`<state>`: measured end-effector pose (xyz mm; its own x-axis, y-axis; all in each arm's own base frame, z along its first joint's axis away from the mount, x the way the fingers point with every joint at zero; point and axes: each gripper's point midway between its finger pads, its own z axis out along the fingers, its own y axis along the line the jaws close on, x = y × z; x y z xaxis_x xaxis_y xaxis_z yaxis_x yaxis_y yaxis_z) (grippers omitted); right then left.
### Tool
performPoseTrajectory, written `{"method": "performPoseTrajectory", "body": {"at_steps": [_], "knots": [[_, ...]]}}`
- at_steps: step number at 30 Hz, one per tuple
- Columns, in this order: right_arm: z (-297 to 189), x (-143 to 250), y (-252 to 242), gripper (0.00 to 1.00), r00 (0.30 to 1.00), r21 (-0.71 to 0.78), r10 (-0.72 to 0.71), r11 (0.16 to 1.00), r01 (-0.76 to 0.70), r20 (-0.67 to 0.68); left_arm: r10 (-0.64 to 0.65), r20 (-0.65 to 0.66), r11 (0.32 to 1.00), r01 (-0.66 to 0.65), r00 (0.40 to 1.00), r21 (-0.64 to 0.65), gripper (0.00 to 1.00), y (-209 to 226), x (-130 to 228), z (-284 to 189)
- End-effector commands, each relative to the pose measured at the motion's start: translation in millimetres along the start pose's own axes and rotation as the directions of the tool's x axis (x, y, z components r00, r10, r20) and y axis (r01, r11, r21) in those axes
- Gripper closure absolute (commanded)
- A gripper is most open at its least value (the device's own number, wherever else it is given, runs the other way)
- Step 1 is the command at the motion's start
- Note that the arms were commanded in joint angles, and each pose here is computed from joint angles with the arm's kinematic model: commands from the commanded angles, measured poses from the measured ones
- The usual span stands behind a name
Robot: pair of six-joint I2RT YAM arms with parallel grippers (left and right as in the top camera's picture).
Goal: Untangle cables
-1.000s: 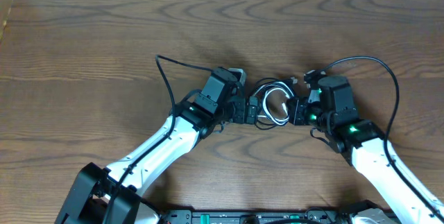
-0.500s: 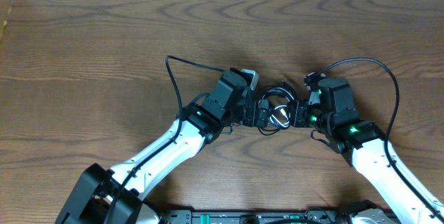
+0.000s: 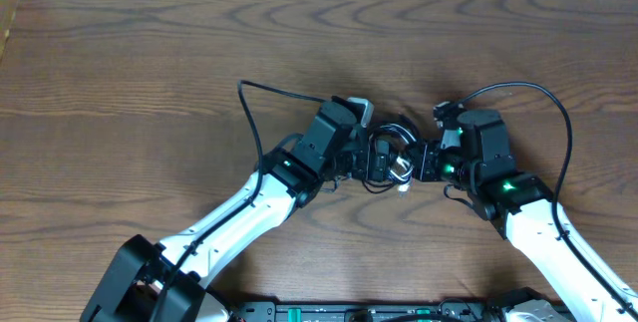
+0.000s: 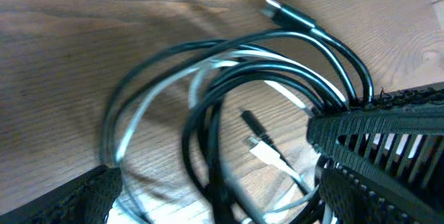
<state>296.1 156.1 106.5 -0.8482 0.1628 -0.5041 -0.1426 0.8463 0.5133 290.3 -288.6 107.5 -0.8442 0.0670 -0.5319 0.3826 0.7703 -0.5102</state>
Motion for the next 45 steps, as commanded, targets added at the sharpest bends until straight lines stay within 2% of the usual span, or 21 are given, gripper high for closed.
{"method": "performPoseTrajectory", "body": {"at_steps": [1,7,15,23,26,31,45], "knots": [[-5.9,-4.0,26.1,0.99,1.0,-0.114,-0.009,0.993,0.009,-0.001,0.005,-0.03,1.0,-0.005,1.0,-0.006,0.03,-0.6,8.0,11.8],[-15.3,-9.8,32.2,0.99,0.999,-0.13,-0.017,0.991,0.021,0.033,-0.011,-0.069,0.999,0.007,0.998,-0.053,0.04,15.3,20.0,28.5],[-20.0,-17.1,24.0,0.99,0.997,-0.074,-0.018,0.997,0.023,0.078,-0.015,-0.082,0.998,0.01,0.997,-0.061,0.19,18.7,24.0,32.5],[-21.1,-19.0,18.3,0.99,0.996,-0.047,0.007,0.999,-0.002,0.088,-0.018,-0.095,0.998,0.012,0.995,-0.069,0.19,20.6,27.4,32.1],[-30.7,-28.5,13.1,0.99,0.991,-0.04,0.024,0.999,-0.019,0.129,-0.014,-0.135,0.992,-0.003,0.991,-0.127,0.19,33.0,38.3,29.7],[-51.6,-40.4,5.7,0.99,0.98,-0.03,0.045,0.999,-0.039,0.193,-0.029,-0.177,0.933,-0.037,0.984,-0.358,0.19,77.9,54.9,15.5],[-85.3,-47.0,-21.0,0.99,0.959,0.027,0.099,0.994,-0.11,0.265,-0.019,-0.17,0.881,-0.063,0.985,-0.468,0.19,99.4,54.7,5.5]]}}
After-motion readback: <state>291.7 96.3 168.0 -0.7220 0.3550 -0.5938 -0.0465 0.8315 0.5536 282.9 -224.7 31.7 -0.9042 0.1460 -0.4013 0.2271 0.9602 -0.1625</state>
